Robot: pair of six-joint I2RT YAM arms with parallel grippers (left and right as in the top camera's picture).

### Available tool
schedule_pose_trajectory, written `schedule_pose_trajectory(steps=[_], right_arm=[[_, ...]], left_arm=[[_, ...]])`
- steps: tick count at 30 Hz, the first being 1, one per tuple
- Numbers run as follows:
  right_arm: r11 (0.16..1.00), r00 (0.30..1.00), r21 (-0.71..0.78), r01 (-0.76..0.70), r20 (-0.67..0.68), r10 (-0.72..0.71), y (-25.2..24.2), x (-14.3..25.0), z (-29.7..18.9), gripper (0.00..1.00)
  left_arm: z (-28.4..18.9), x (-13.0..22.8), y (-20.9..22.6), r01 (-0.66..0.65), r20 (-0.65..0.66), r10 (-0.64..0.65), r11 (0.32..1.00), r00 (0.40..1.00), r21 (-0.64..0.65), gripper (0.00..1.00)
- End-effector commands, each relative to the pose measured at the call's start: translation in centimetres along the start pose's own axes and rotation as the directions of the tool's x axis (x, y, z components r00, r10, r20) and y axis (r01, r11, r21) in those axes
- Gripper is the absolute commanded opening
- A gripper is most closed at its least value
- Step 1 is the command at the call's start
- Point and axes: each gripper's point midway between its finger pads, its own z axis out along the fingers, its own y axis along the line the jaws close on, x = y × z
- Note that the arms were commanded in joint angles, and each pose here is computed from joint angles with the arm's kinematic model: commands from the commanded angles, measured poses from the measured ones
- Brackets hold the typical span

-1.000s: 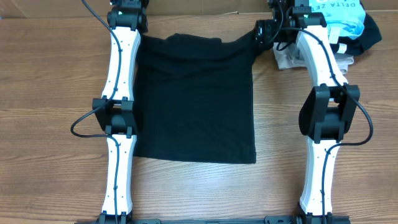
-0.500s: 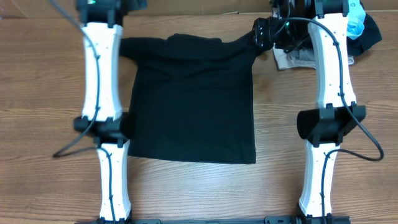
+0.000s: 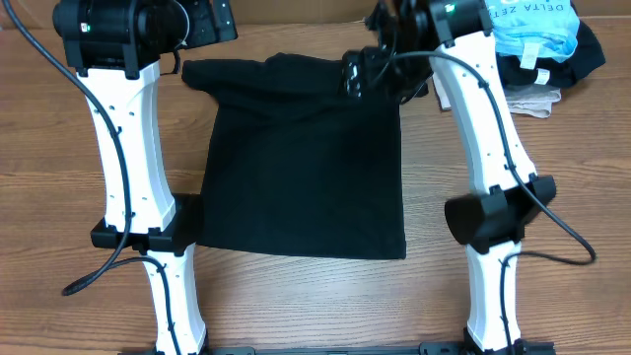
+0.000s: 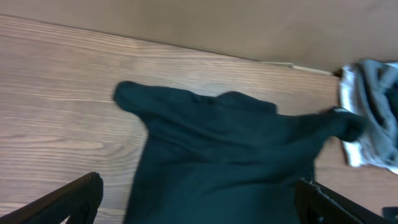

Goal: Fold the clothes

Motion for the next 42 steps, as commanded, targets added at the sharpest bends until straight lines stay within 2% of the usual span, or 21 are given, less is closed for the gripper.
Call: schedule_pose_trajectory(steps=[1, 5, 9, 12, 18, 22, 27, 31, 38, 40, 42], right_arm=[[0.996, 0.990, 0.085, -0.030, 0.139, 0.018, 0.1, 2.1, -7.2, 1.00], [0.985, 0.988, 0.136, -0.106, 0.127, 0.089, -1.1, 6.8, -9.5, 1.00], [0.968, 0.986, 0.185, -0.169, 0.024, 0.168, -2.8, 12.2, -8.3, 1.00], [0.956, 0.975, 0.216, -0.199, -0.051, 0.215, -4.2, 15.5, -5.4, 1.00], [0.951, 0.964, 0.225, -0.210, -0.115, 0.240, -7.0, 18.0, 3.0, 0.98], [0.955, 0.964, 0.206, -0.213, -0.116, 0.240, -8.4, 19.4, 7.7, 0.87], [0.951, 0.957, 0.193, -0.240, -0.116, 0.265, -9.4, 21.1, 10.7, 0.80], [0.955, 0.955, 0.158, -0.252, -0.121, 0.272, -9.5, 22.4, 12.8, 0.63], [0.942, 0.937, 0.171, -0.289, -0.151, 0.315, -10.3, 24.8, 14.3, 0.41], [0.943, 0.937, 0.163, -0.290, -0.150, 0.314, -10.2, 24.8, 14.4, 0.31], [0.945, 0.938, 0.151, -0.291, -0.148, 0.313, -10.0, 24.6, 14.4, 0.31]], left_arm=[[-2.0, 0.0, -1.7, -0.033, 0.017, 0.031, 0.995, 0.999, 0.092, 1.00], [-3.3, -0.2, -1.9, -0.041, 0.041, 0.037, 0.994, 0.998, 0.099, 1.00], [-3.8, -0.1, -2.2, -0.044, 0.044, 0.039, 0.992, 0.998, 0.116, 1.00], [-3.4, 0.1, -2.3, -0.039, 0.029, 0.036, 0.993, 0.999, 0.114, 1.00], [-0.9, 1.4, -1.0, -0.021, -0.059, 0.023, 0.999, 0.998, 0.044, 1.00], [0.8, 2.2, 0.7, -0.004, -0.107, -0.001, 0.999, 0.994, -0.045, 1.00], [2.7, 2.6, 0.9, -0.004, -0.140, -0.004, 0.998, 0.990, -0.058, 1.00], [4.3, 3.2, 1.2, 0.003, -0.176, -0.015, 0.998, 0.984, -0.070, 1.00], [7.0, 5.8, 2.2, 0.007, -0.283, -0.037, 0.994, 0.959, -0.106, 1.00], [7.7, 6.9, 2.4, 0.007, -0.328, -0.045, 0.993, 0.944, -0.116, 1.00], [8.3, 8.6, 2.3, 0.007, -0.392, -0.051, 0.993, 0.919, -0.115, 1.00]])
